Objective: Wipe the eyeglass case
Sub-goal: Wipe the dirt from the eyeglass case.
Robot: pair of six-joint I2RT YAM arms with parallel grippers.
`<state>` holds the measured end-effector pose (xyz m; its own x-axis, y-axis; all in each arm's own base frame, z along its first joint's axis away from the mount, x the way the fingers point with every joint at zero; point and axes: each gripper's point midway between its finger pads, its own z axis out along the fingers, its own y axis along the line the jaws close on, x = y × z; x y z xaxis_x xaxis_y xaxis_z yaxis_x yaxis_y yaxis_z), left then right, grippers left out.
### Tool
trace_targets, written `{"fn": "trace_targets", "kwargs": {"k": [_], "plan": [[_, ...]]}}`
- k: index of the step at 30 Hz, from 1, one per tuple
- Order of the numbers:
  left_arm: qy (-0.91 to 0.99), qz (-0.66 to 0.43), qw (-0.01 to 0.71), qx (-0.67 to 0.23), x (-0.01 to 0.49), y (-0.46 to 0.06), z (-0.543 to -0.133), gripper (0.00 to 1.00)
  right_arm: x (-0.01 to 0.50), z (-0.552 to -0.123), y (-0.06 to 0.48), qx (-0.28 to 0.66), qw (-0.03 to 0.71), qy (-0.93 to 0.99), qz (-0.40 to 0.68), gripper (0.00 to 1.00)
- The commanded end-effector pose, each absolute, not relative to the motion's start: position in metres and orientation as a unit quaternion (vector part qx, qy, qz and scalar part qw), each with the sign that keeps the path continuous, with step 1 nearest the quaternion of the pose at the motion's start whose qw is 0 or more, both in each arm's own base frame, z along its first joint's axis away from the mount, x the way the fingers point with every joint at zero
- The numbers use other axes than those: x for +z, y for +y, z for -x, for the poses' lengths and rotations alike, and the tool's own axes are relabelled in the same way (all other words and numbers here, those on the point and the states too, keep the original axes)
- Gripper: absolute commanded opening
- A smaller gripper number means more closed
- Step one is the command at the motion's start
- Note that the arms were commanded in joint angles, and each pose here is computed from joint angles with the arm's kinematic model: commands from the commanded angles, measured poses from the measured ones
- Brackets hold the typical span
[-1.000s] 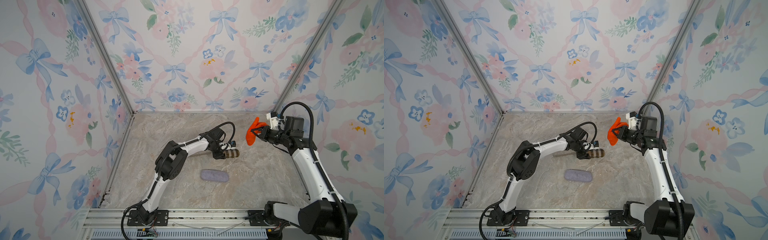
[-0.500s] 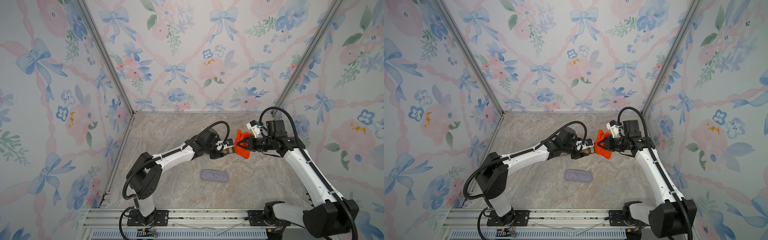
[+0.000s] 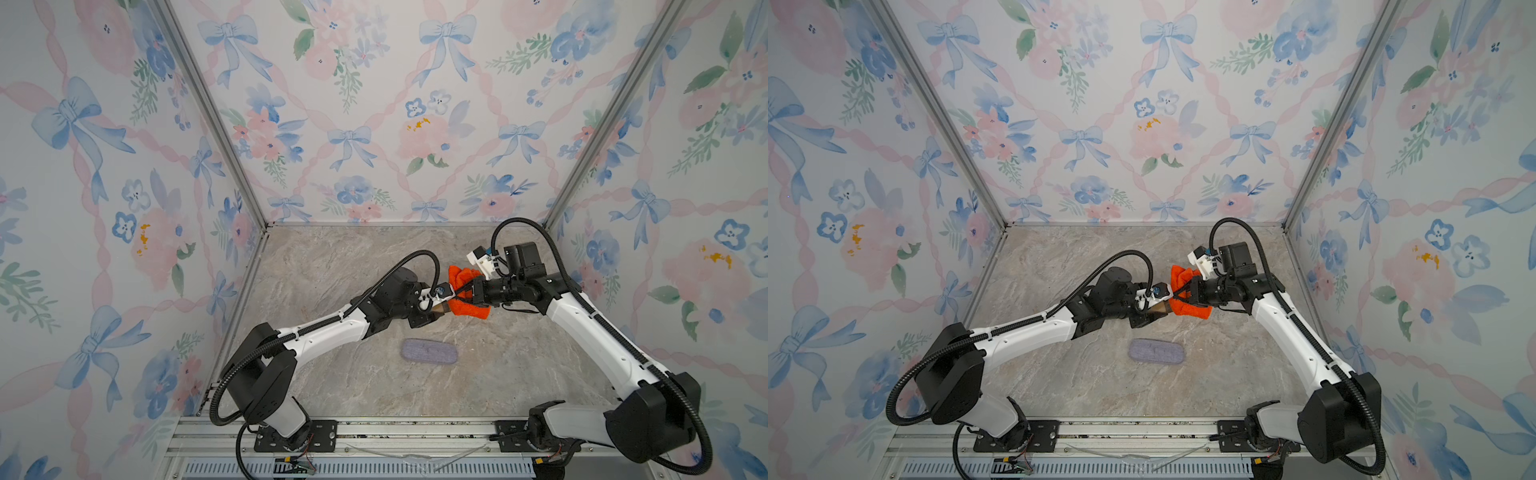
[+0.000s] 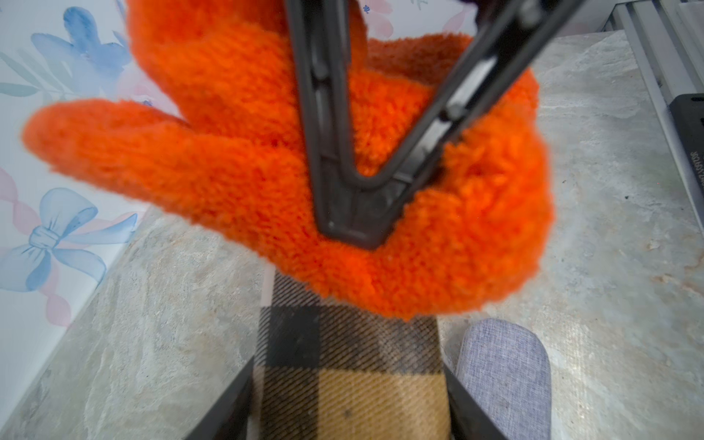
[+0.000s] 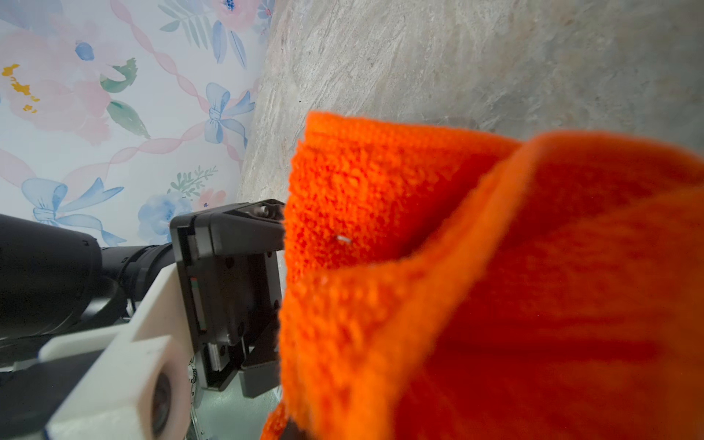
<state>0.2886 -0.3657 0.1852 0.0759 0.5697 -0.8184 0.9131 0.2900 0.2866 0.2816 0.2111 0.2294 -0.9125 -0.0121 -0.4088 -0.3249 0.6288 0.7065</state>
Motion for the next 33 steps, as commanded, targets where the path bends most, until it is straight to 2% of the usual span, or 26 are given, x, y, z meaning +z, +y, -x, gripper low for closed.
{"fn": "trace_targets", "kwargs": {"k": [1,4,12,19,26,33], "plan": [[0.596,-0.537,0.557,-0.217,0.256,-0.378,-0.286,0.23,0.224,-0.282,0.237,0.43,0.172,0.88,0.106,0.0],[0.595,-0.532,0.564,-0.215,0.262,-0.376,-0.287,0.23,0.215,-0.271,0.261,0.459,0.141,0.868,0.126,0.0],[0.599,-0.523,0.575,-0.193,0.267,-0.36,-0.285,0.23,0.223,-0.294,0.194,0.418,0.171,0.889,0.08,0.0],[0.612,-0.511,0.572,-0.191,0.26,-0.36,-0.293,0.23,0.22,-0.272,0.259,0.471,0.129,0.861,0.141,0.0],[0.618,-0.496,0.579,-0.192,0.261,-0.345,-0.296,0.23,0.22,-0.302,0.214,0.438,0.15,0.881,0.097,0.0],[0.623,-0.479,0.586,-0.199,0.264,-0.334,-0.295,0.23,0.222,-0.285,0.262,0.458,0.119,0.868,0.153,0.0]]}}
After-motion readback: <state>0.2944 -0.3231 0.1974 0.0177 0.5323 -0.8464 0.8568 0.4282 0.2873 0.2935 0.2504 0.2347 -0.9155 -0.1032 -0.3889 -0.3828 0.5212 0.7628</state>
